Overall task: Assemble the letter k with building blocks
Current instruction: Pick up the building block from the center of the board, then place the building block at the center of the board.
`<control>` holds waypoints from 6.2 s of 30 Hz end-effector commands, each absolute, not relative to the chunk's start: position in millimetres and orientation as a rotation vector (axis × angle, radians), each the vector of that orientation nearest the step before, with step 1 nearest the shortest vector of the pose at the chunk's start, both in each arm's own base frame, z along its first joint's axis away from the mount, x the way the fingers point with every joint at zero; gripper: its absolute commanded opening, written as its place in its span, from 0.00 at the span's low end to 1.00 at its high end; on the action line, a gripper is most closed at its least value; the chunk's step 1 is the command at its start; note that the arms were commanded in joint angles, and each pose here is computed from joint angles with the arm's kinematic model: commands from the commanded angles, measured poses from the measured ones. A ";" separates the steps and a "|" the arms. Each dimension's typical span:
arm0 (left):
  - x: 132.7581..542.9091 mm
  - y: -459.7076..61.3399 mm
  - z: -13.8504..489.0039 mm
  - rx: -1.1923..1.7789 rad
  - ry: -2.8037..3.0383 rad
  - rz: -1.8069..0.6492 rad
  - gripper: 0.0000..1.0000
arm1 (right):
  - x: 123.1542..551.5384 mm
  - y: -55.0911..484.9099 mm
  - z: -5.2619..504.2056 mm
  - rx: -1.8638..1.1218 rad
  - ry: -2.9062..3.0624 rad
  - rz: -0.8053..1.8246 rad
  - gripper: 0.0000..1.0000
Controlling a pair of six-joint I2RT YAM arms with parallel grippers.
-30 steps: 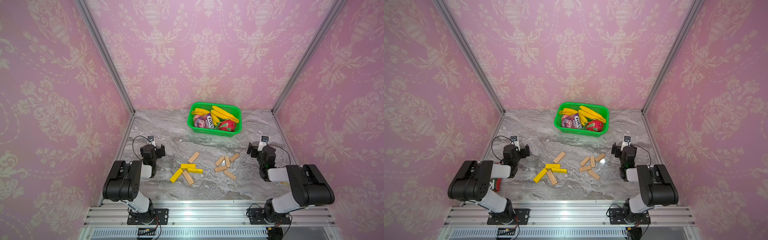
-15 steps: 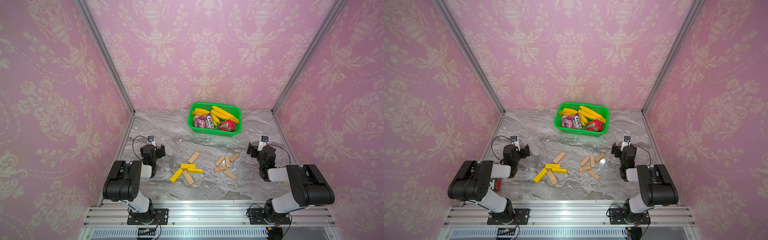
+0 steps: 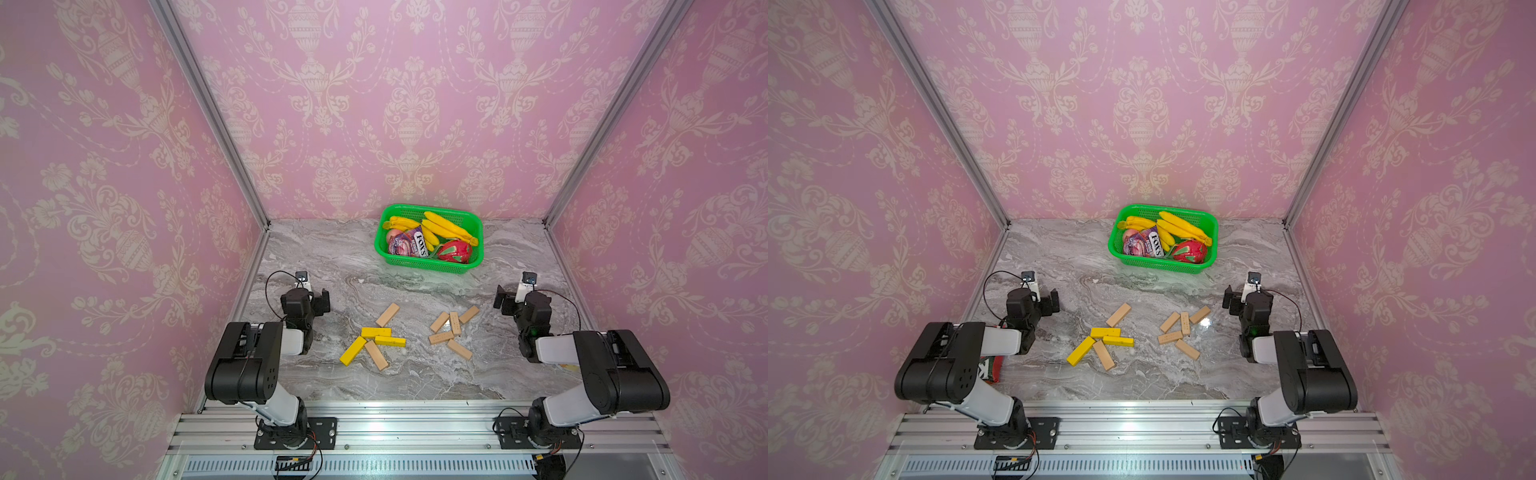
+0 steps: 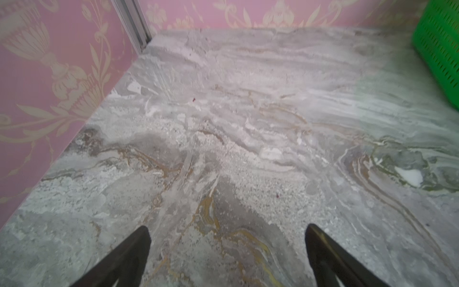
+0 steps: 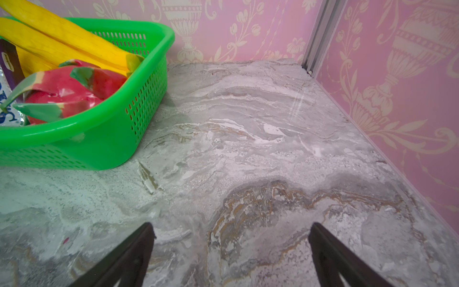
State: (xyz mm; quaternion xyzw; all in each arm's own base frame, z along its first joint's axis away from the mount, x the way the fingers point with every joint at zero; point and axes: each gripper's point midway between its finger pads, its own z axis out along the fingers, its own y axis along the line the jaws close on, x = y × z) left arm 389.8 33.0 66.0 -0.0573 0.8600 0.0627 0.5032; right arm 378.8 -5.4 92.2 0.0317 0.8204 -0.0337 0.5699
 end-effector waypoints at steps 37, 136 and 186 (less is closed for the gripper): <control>307.6 -156.0 113.0 0.352 2.657 -0.355 0.65 | 274.1 202.9 134.9 0.080 2.388 0.769 1.00; 342.5 -199.1 47.0 0.492 2.773 0.010 0.13 | 238.7 297.9 150.7 -0.279 2.421 1.123 1.00; 383.5 -80.0 31.6 -0.111 2.820 0.029 0.08 | 283.7 368.6 133.4 -0.111 2.388 1.189 1.00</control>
